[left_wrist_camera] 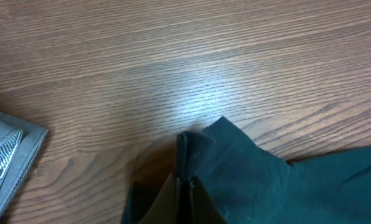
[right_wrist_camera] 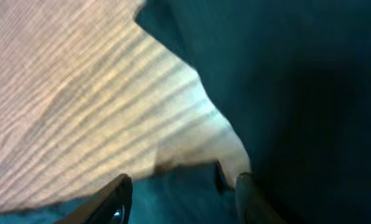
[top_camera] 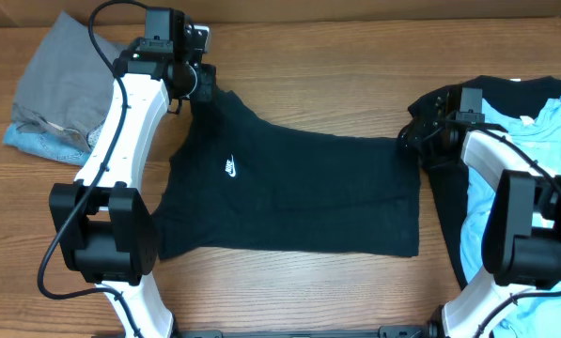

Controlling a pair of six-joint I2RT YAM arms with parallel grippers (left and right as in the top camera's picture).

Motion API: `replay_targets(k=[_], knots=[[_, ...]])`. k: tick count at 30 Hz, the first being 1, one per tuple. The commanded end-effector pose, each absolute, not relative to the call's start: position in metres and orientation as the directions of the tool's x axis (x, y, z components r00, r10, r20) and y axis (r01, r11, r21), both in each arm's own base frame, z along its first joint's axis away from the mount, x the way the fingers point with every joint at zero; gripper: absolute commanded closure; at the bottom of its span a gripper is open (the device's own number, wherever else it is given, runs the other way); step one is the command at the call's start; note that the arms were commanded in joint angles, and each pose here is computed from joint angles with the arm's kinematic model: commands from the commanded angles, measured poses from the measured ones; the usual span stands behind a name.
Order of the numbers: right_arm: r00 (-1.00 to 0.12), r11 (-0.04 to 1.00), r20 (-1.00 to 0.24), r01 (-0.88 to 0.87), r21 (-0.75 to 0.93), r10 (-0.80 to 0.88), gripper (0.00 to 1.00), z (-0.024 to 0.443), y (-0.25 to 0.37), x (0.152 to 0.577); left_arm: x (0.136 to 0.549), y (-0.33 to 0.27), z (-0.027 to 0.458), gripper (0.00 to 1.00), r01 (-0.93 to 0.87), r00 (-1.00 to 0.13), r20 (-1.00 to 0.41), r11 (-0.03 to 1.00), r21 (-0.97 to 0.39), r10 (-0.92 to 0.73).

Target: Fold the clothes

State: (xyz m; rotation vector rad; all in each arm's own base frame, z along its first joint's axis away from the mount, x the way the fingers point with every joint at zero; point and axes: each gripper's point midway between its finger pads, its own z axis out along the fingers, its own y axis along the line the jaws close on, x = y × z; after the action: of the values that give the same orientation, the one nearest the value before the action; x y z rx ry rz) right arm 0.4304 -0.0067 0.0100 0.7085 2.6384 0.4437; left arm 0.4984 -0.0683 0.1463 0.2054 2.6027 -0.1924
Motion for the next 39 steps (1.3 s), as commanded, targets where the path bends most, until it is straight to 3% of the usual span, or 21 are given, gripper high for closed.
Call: replay_targets(k=[1,4,10,18,24,32,39], knots=[[-0.822,0.825,-0.227,0.421,0.376,0.523,0.46,-0.016,-0.004,0.428,0.499,-0.070,0.159,0.94,0.202,-0.835,-0.534,0.976,-0.075,0.132],[-0.825,0.829,-0.228,0.417,0.373,0.517,0.58,-0.021,-0.005,0.429,0.499,-0.070,0.159,0.94,0.209,-0.834,-0.534,0.975,-0.071,0.140],[-0.829,0.838,-0.248,0.394,0.376,0.501,0.96,-0.011,-0.005,0.435,0.495,-0.070,0.157,0.95,0.217,-0.841,-0.519,0.974,-0.067,0.151],[-0.793,0.845,-0.350,0.355,0.400,0.499,0.96,0.045,-0.008,0.444,0.492,-0.061,0.154,0.96,0.190,-0.853,-0.499,0.981,-0.027,0.152],[-0.772,0.857,-0.386,0.398,0.327,0.505,0.96,0.067,-0.023,0.432,0.486,-0.060,0.151,0.96,0.190,-0.866,-0.475,0.981,-0.029,0.153],[-0.814,0.853,-0.276,0.440,0.281,0.511,0.96,0.076,-0.019,0.389,0.457,-0.051,0.137,0.96,0.172,-0.923,-0.349,0.985,-0.007,0.158],[-0.836,0.850,-0.178,0.482,0.215,0.519,0.96,0.093,-0.018,0.340,0.411,-0.042,0.119,0.96,0.162,-0.974,-0.160,0.987,0.000,0.160]])
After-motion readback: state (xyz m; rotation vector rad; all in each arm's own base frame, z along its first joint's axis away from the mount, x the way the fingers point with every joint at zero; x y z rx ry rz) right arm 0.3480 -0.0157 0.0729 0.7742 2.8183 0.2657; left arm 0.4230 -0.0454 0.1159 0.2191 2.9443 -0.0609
